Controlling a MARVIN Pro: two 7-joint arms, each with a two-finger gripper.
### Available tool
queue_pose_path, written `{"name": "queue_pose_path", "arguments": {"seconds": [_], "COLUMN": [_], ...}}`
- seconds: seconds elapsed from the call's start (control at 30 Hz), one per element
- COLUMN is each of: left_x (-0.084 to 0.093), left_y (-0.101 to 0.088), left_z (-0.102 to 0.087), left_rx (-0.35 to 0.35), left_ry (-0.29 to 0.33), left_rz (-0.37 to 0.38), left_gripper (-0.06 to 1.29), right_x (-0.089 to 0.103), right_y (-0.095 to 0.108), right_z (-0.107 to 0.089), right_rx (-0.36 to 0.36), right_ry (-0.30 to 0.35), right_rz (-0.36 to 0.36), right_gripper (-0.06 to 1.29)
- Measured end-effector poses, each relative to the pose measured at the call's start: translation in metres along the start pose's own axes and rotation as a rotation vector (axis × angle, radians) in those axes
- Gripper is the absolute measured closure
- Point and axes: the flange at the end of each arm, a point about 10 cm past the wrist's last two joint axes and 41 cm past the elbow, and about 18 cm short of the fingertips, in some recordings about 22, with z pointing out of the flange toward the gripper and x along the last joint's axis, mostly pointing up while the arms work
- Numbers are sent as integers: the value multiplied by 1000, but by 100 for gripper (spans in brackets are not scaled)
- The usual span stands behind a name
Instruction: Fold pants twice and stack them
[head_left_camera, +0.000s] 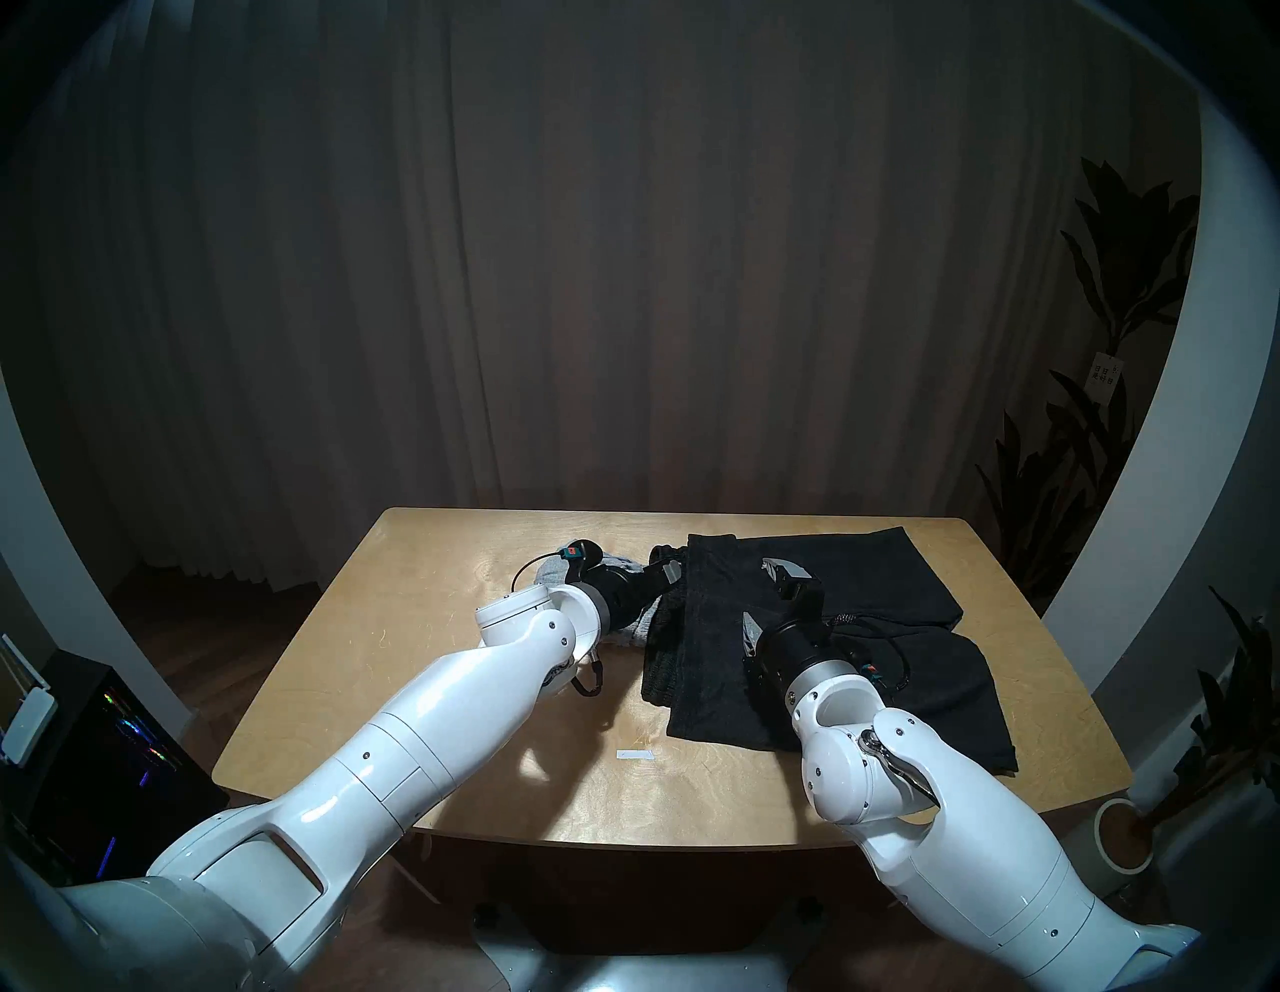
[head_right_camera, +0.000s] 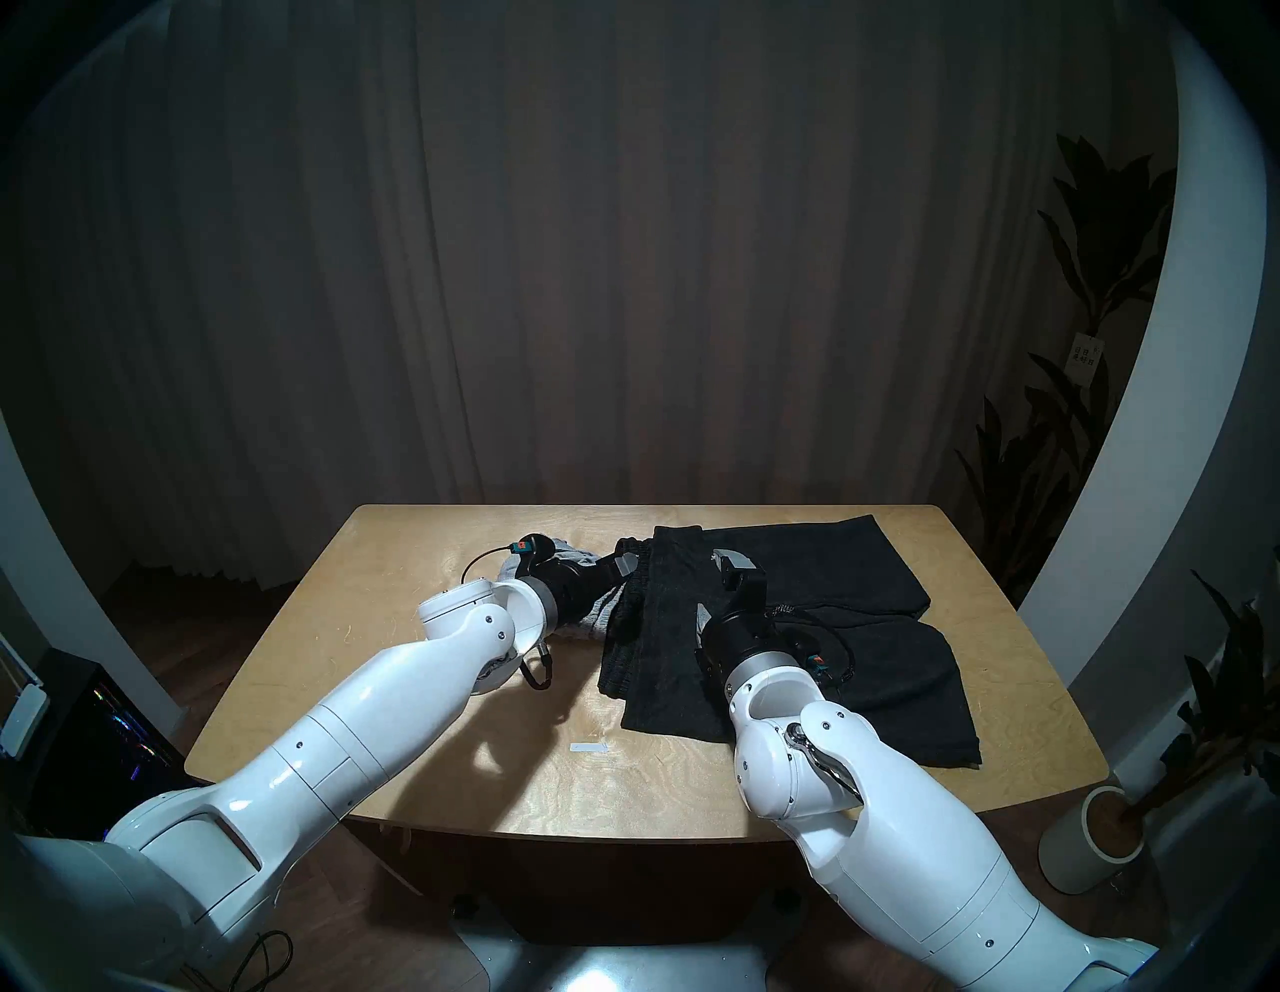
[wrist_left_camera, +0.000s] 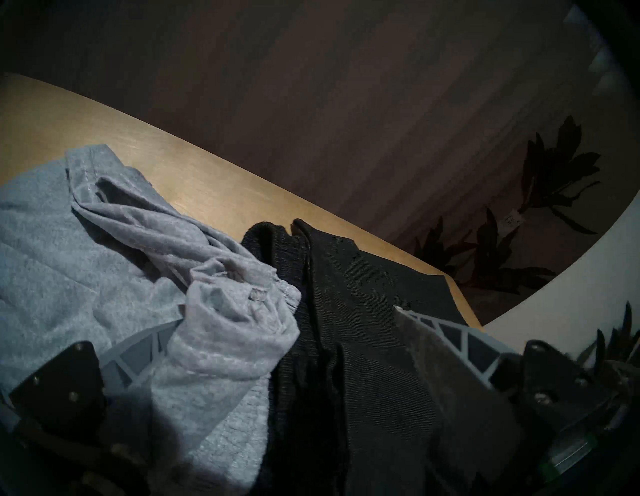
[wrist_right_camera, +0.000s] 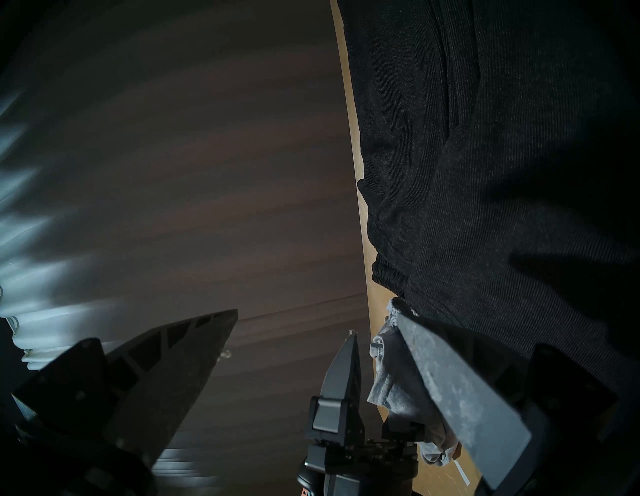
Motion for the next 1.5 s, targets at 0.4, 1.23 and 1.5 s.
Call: {"name": "queue_pose_path", "arguments": {"seconds": [0.4,1.23,1.5], "left_x": [1,63,68], "left_y": [-5,-86,-70], "left_z": [-12,-1,7], "left_rx": [-116,262,292], "left_ry": [-99,158,148], "left_rz": [-48,-704,-722], "left_gripper": [0,0,0], "right_x": [9,10,9], "right_y": [-1,0,-2], "right_z": [3,8,9], "right_rx": [3,2,3], "right_ry": [26,42,46], "right_rz": [-10,-20,-25], "right_gripper": [3,3,3]}}
